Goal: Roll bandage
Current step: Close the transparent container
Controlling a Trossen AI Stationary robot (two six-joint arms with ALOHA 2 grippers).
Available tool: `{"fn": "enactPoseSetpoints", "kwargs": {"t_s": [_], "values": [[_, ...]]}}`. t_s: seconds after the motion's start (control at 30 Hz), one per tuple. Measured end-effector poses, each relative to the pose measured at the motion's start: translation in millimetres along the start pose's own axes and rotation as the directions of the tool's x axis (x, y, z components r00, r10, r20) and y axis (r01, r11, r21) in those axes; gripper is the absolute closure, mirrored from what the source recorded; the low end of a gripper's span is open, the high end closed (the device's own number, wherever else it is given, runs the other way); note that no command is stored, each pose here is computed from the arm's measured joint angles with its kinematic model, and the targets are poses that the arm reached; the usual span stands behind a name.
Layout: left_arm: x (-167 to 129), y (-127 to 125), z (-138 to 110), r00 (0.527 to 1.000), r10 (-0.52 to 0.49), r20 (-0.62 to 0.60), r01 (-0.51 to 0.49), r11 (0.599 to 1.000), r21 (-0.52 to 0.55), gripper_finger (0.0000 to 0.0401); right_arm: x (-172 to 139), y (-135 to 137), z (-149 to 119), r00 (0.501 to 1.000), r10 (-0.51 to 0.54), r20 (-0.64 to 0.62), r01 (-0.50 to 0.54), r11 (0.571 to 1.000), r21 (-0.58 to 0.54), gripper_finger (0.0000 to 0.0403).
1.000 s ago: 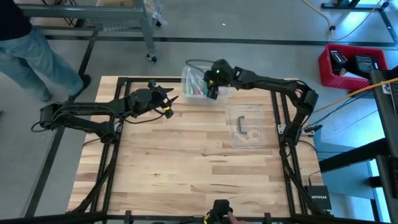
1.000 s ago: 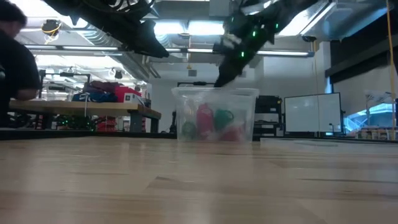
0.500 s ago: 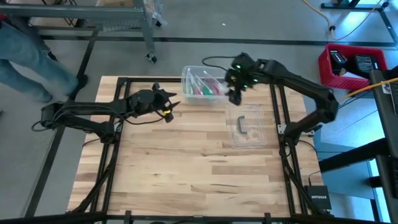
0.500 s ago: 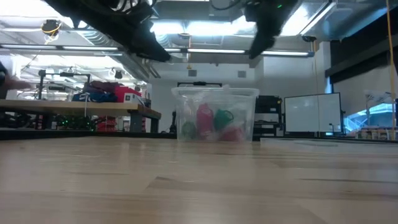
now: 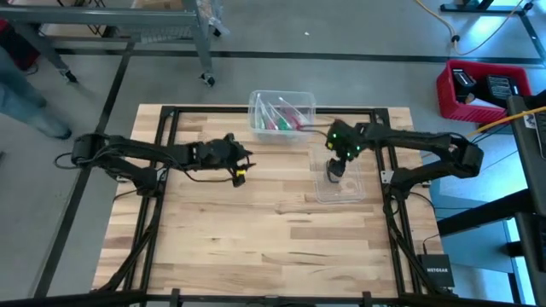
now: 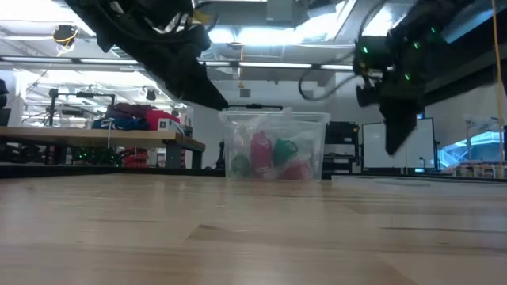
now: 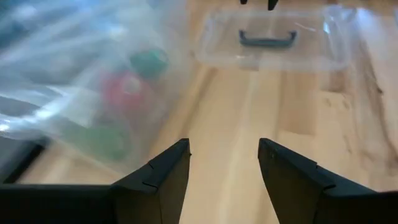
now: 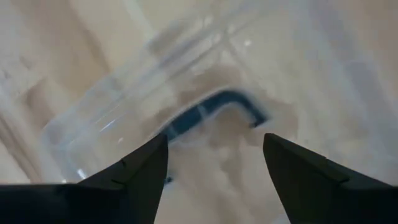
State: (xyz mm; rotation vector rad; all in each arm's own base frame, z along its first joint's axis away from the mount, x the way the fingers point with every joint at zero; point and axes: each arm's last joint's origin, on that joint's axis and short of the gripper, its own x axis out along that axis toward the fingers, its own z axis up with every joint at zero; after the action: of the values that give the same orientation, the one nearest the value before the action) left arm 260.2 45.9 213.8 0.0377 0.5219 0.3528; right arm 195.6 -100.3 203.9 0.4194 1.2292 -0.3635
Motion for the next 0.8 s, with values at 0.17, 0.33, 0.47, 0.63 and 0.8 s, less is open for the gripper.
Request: {"fn": "enactPoseSetpoints", "kwargs": {"t_s": [0.17,0.33,0.47,0.63,0.8], "values": [[10,-20,-9,0.998,-0.052,-0.044,0.051,0.998,-0.027,0.0219,23,15,-14,0.998,0.066,-0.016,-0.067,0.997,-0.034,0.0136],[15,-37,-12,0.995,-0.092,-0.03,0.09,0.993,-0.07,0.0219,24,36,-5,0.995,0.043,0.087,-0.037,0.997,-0.074,0.0136],[14,-48,-16,0.993,-0.11,-0.052,0.105,0.991,-0.087,0.0219,33,41,-5,0.997,-0.005,0.071,0.01,0.998,-0.063,0.0136],[10,-60,-17,0.988,-0.148,-0.052,0.147,0.989,-0.029,0.0219,54,53,-7,0.999,0.035,0.032,-0.032,0.996,-0.087,0.0136],[5,-74,-19,0.98,-0.193,-0.051,0.196,0.978,0.073,0.0219,70,76,-6,0.996,0.082,0.045,-0.074,0.983,-0.165,0.0136]]}}
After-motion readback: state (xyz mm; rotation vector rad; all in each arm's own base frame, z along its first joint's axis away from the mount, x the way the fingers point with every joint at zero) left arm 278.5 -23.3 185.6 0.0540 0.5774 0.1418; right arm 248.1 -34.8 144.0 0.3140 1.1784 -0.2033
